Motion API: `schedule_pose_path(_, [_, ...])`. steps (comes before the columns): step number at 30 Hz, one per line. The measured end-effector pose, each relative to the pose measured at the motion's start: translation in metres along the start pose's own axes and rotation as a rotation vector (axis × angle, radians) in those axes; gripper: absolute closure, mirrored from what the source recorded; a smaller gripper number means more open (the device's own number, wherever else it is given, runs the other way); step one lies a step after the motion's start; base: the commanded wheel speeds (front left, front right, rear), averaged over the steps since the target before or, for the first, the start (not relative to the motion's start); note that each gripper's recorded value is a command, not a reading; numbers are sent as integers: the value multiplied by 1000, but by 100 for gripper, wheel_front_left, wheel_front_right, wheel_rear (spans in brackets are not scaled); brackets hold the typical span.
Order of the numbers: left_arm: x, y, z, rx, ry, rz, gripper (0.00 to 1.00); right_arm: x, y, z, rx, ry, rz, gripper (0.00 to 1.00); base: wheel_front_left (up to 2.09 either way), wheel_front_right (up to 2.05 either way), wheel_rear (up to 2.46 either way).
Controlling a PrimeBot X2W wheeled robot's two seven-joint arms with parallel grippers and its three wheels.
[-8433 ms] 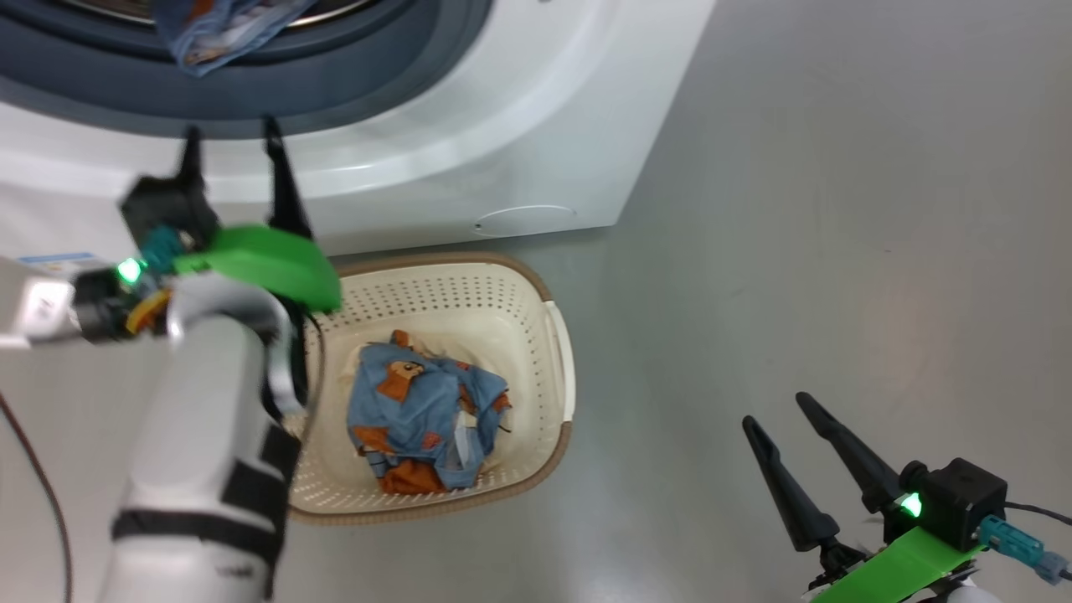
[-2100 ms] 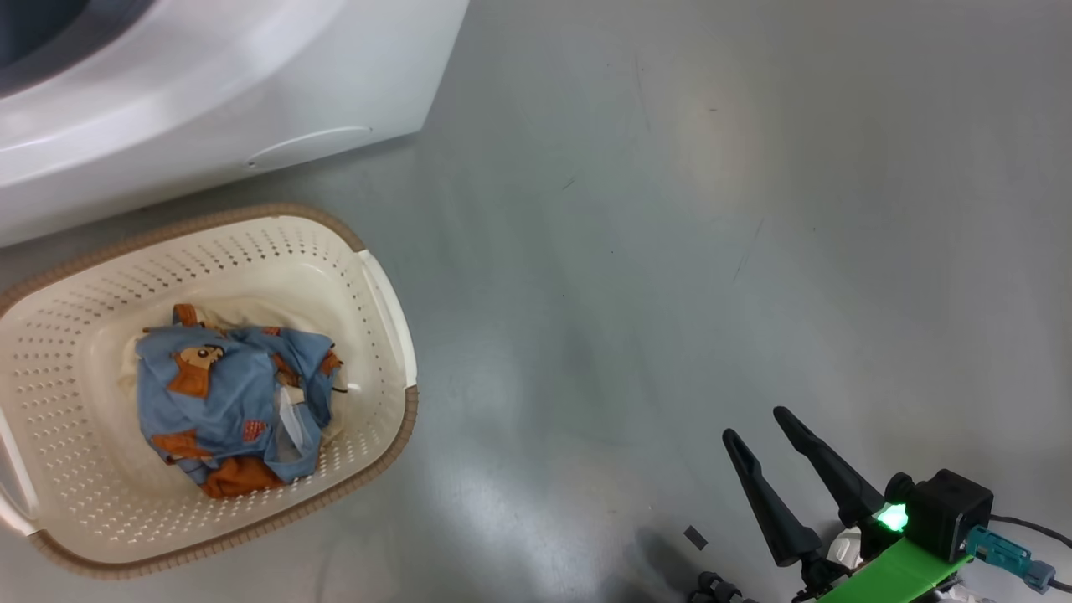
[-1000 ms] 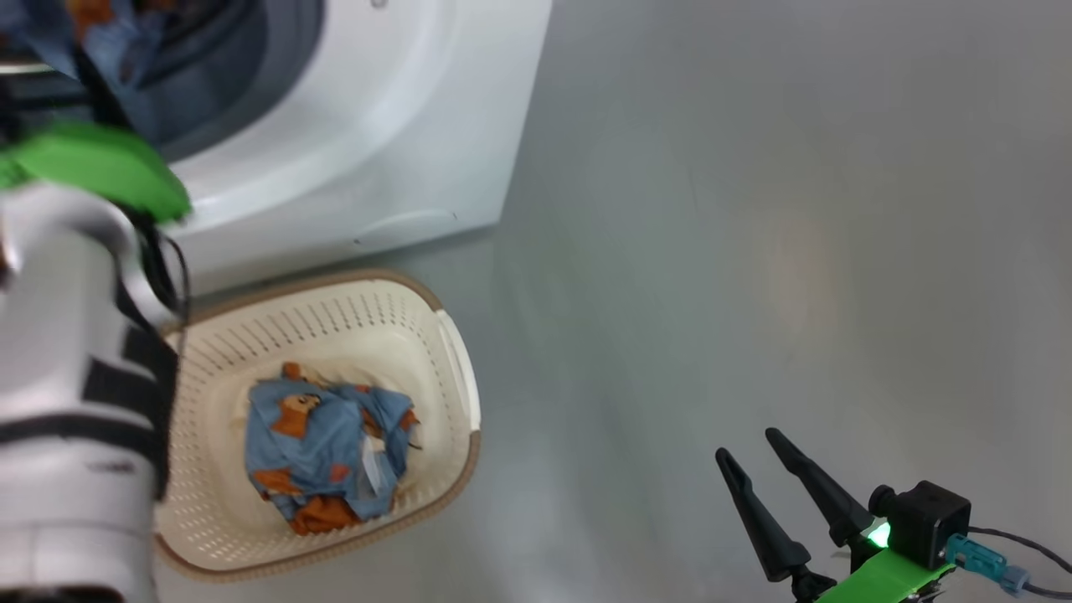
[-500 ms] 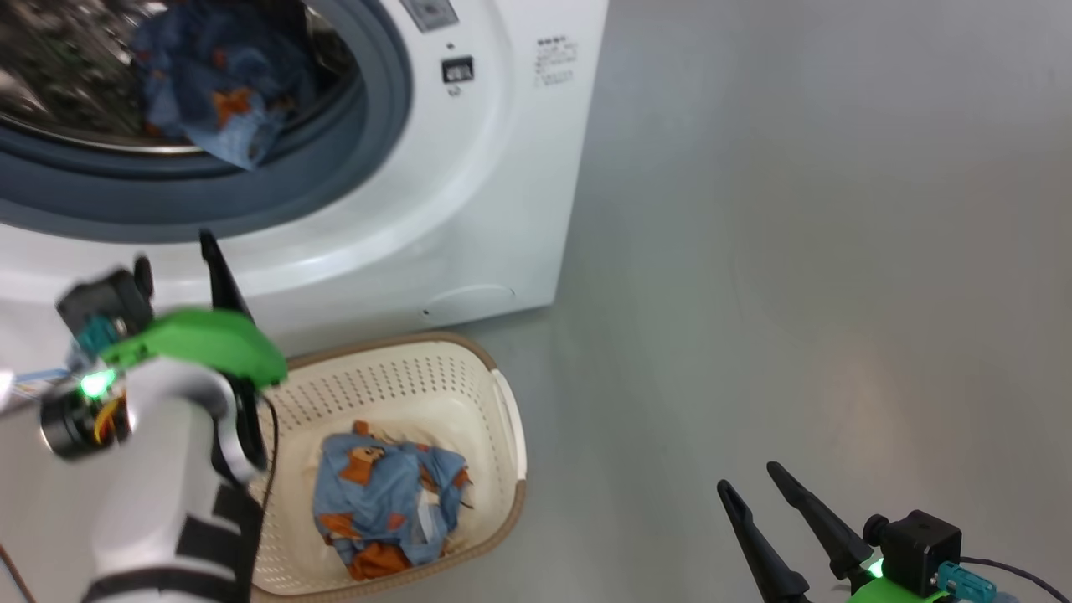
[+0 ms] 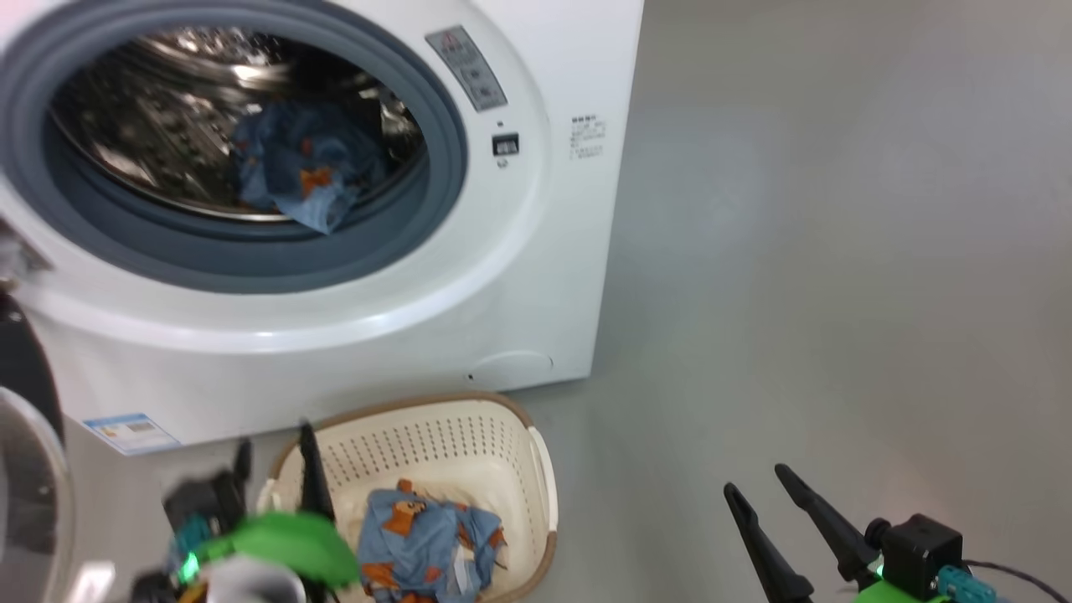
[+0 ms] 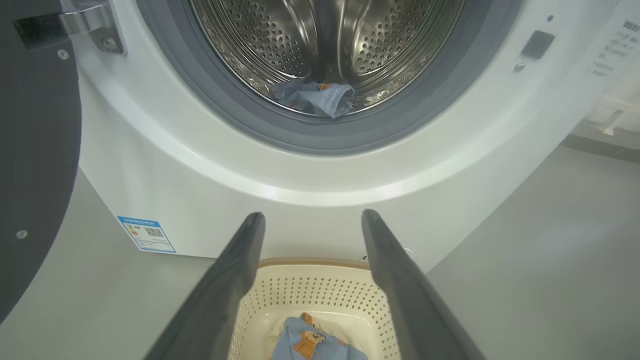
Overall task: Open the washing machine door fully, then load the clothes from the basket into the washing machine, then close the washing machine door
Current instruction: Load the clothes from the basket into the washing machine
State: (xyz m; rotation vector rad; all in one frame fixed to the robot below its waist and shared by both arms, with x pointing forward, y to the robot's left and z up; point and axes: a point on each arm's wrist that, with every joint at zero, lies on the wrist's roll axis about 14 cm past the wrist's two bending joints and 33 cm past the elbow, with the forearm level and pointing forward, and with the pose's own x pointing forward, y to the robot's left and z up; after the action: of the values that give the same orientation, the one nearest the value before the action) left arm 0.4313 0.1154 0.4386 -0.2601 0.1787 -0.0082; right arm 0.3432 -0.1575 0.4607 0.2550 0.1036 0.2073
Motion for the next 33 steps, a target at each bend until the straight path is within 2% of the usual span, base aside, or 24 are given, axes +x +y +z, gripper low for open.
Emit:
schedule_pose_path(12, [-81, 20, 8, -39, -69, 46, 0, -11, 17, 10, -43, -39, 49, 0, 0, 0, 0])
schedule_pose_path(23, [-127, 48, 15, -21, -120, 129, 0, -9, 28, 20, -78, -70, 91, 0, 0, 0, 0])
schedule_pose_path(33, [-149, 62, 17, -9, -142, 158, 0, -16, 29, 21, -108, -77, 97, 0, 0, 0, 0])
